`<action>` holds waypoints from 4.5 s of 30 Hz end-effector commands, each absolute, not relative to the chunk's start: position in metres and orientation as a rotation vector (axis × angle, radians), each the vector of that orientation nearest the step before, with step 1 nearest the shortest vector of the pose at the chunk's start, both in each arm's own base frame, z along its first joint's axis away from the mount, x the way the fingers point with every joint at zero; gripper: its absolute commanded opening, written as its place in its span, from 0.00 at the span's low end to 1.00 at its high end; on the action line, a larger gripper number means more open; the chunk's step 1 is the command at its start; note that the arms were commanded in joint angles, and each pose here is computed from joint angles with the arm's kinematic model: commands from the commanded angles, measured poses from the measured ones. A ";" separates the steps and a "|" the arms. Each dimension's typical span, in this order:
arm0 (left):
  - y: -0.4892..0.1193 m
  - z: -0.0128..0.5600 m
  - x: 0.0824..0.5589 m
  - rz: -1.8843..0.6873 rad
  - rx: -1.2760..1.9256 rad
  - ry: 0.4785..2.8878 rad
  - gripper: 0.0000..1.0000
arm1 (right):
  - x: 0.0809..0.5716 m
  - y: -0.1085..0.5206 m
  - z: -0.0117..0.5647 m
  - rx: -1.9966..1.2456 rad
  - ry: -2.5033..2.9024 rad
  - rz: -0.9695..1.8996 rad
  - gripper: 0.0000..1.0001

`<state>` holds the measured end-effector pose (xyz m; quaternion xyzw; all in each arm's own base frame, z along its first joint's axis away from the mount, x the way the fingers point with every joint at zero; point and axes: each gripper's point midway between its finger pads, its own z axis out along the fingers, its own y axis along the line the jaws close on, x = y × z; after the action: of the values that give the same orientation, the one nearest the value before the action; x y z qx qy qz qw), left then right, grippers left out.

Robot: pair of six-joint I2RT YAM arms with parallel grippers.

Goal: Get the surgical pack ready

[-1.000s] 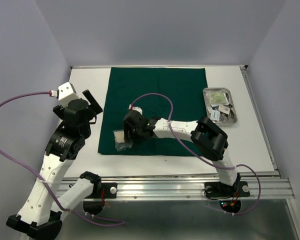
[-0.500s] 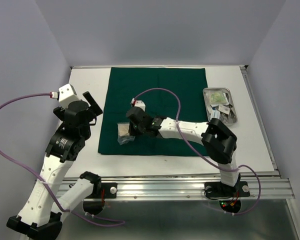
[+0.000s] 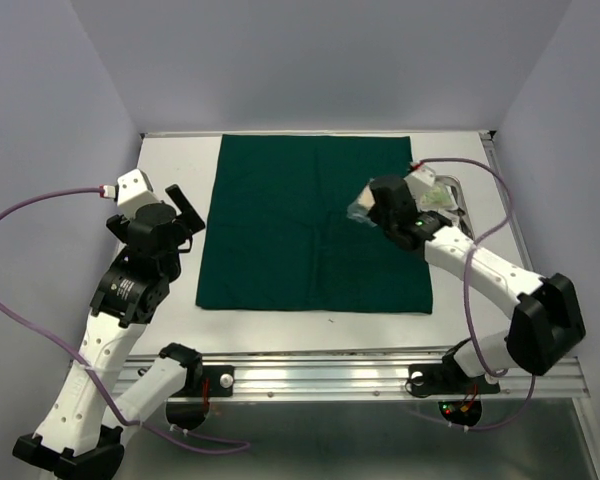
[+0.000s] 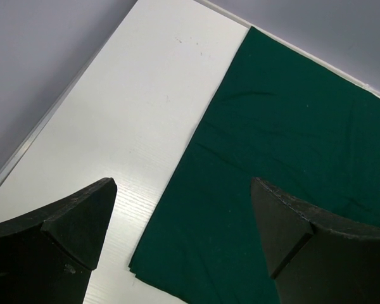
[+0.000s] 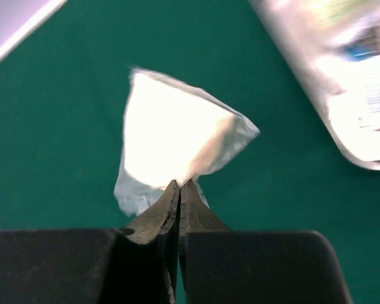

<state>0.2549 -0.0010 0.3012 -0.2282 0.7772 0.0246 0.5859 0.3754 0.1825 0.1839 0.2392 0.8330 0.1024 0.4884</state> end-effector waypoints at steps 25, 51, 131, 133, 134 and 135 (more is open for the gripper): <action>-0.002 0.308 0.258 0.039 -0.528 1.785 0.99 | 0.382 -0.047 0.133 1.272 1.679 -0.019 0.01; -0.009 0.295 0.267 0.023 -0.517 1.806 0.99 | 0.424 0.000 0.177 0.502 2.109 0.005 0.58; -0.004 0.293 0.261 0.042 -0.530 1.805 0.99 | 0.485 0.240 0.154 -0.572 2.152 -0.254 0.01; -0.004 0.293 0.261 0.045 -0.531 1.805 0.99 | 0.493 0.244 0.159 -0.627 2.107 -0.266 0.01; -0.004 0.294 0.261 0.045 -0.530 1.803 0.99 | 0.495 0.246 0.159 -0.648 2.094 -0.265 0.01; -0.003 0.293 0.261 0.048 -0.532 1.804 0.99 | 0.497 0.250 0.156 -0.683 2.082 -0.255 0.01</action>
<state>0.2622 -0.0117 0.2868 -0.2208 0.7862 0.0063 0.5772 0.4572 0.2321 0.0973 -0.2306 0.9011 -0.0970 0.3542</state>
